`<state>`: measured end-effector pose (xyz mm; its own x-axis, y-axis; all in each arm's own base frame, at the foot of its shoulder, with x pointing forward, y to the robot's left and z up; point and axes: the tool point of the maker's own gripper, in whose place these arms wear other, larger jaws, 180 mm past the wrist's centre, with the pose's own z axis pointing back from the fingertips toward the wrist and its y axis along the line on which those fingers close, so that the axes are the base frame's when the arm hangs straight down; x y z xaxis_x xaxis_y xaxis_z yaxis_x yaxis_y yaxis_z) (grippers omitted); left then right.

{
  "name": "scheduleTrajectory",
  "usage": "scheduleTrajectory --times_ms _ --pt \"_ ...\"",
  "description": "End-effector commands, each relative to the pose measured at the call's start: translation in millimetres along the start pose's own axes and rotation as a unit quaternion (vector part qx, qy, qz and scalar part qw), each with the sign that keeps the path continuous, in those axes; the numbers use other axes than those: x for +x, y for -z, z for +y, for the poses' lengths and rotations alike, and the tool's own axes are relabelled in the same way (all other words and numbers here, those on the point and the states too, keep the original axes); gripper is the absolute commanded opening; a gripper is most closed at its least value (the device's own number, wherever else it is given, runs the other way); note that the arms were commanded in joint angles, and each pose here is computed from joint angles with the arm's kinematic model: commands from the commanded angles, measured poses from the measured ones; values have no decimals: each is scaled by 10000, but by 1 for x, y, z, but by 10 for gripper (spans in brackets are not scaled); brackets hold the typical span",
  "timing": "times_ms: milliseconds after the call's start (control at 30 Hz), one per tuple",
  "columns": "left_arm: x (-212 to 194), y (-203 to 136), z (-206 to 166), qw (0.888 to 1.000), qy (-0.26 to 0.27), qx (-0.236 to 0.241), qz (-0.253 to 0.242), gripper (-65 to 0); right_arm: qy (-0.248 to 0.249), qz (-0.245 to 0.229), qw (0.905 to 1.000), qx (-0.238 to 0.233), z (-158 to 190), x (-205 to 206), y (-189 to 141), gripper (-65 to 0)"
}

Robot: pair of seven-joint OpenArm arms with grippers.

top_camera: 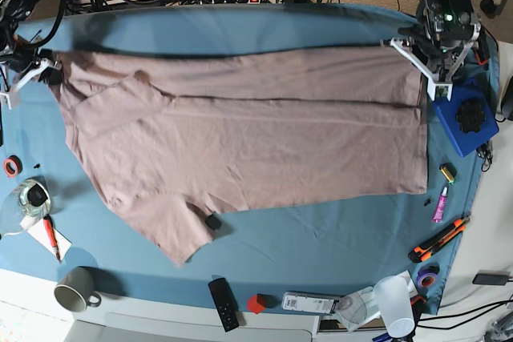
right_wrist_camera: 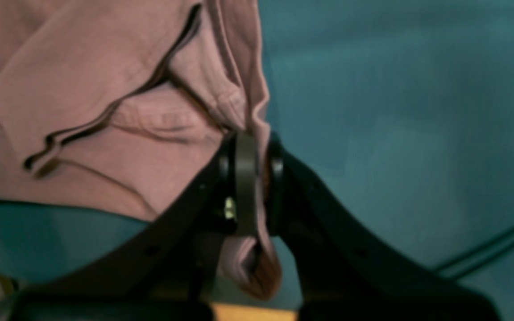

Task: Fold the T-shirt properly
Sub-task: 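Drag the folded shirt toward the robot with both grippers, then release the right gripper and reach toward the shirt's sleeve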

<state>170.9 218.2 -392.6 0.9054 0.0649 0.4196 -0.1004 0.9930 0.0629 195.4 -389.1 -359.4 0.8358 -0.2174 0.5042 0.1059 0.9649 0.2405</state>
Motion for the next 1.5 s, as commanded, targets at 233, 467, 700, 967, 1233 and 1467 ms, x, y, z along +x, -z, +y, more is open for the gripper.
scheduleTrajectory --times_ms 233,467,700,967,1233,1467 --pt "-13 -5 7 9997 72 118 209 -650 84 -158 9992 -359 -24 2 -27 -650" --pt "-25 -6 7 9990 84 131 416 -650 264 -376 9976 -523 -37 5 -41 -650" --pt "-36 -18 12 9982 217 285 475 -650 262 -368 9976 -523 -36 4 -41 -650" --pt "-30 -21 12 9986 252 312 335 -650 284 -180 9978 -568 -39 -10 -42 -650" --pt "-25 -21 12 9990 258 306 203 -650 280 -163 9978 -572 -40 -11 -42 -650" --pt "-16 -21 7 9983 543 181 -54 -497 217 -208 9982 -514 -38 -9 -43 -538"
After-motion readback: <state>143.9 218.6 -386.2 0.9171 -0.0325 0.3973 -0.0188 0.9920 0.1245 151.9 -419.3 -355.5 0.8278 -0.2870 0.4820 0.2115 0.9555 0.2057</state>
